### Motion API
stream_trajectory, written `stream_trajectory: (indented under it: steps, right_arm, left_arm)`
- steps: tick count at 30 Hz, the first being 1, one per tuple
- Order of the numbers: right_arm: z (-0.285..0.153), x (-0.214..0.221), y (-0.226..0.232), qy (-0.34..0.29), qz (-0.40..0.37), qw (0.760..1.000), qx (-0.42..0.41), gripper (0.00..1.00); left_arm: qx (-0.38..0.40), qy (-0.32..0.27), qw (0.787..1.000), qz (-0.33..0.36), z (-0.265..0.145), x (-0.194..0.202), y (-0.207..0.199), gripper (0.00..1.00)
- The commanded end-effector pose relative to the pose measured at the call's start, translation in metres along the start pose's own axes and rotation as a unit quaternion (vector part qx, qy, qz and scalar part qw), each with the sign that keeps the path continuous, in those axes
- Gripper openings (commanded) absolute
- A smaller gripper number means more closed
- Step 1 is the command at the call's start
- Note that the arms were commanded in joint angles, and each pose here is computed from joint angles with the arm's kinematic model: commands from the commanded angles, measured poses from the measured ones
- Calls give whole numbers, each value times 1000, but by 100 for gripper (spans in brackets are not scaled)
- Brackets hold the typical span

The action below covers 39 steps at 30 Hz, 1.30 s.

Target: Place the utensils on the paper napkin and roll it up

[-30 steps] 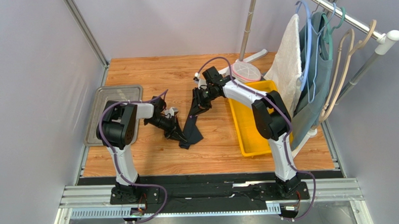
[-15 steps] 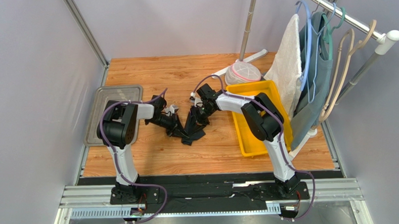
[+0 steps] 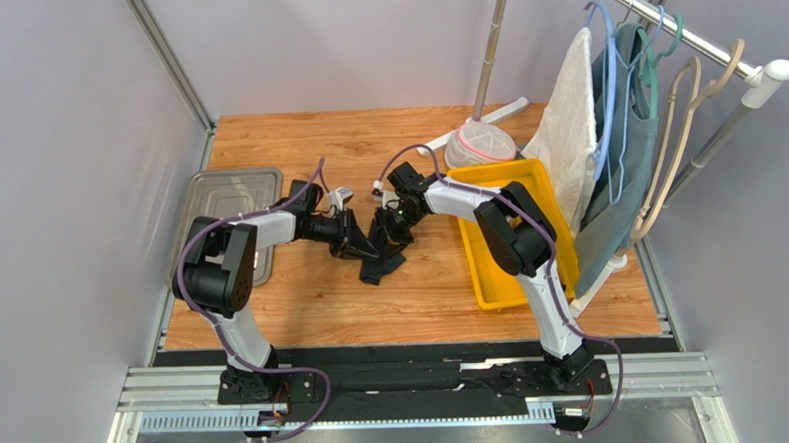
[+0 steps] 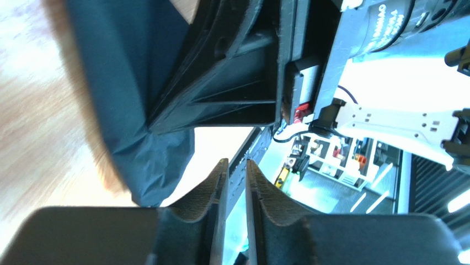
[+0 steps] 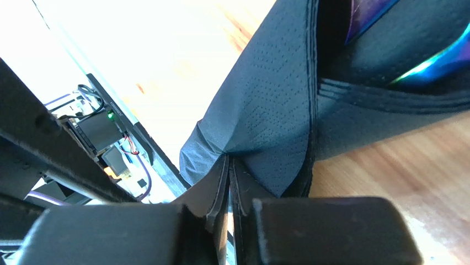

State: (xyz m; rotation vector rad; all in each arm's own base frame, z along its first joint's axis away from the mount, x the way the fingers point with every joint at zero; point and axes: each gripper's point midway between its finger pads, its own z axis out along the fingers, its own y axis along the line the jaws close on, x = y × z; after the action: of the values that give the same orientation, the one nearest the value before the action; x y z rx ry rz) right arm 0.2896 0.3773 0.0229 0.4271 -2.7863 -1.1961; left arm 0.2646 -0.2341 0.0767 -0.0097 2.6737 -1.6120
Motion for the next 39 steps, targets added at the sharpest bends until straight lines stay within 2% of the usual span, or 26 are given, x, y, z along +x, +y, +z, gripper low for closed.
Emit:
stream_trajectory:
  steps: [1,6,12,14,18,22,24,26,31,35,39]
  right_arm:
    - [10,-13,-41,-16,-25,997,66,8]
    - [7,-16,-41,-17,-28,997,64,7]
    - [0,-19,-36,-20,-29,997,61,7]
    - [-8,-22,-31,-21,-19,998,52,12]
    - [-41,-38,9,-50,-13,999,0,20]
    - [-58,-45,46,-74,-18,995,-65,22]
    - [-59,-47,55,-81,4,993,-87,22]
    - [-55,-52,54,-96,8,990,-98,21]
    - [-30,-54,35,-82,54,990,-99,16]
    - [-10,-41,-3,-63,71,994,-45,13]
    - [-9,-32,-31,-61,70,995,23,12]
  left_arm:
    - [39,6,999,28,7,6,-7,21]
    - [7,18,1000,-6,21,12,21,9]
    - [-63,40,995,-70,29,27,69,2]
    - [-77,42,993,-80,30,28,79,1]
    - [-90,45,991,-93,32,27,87,1]
    - [-93,45,990,-94,33,25,90,1]
    - [-92,44,990,-95,34,25,89,0]
    - [-92,43,990,-94,33,24,89,0]
    - [-92,38,990,-95,33,21,88,0]
    - [-92,36,990,-98,34,20,88,0]
    - [-91,35,991,-95,34,19,87,0]
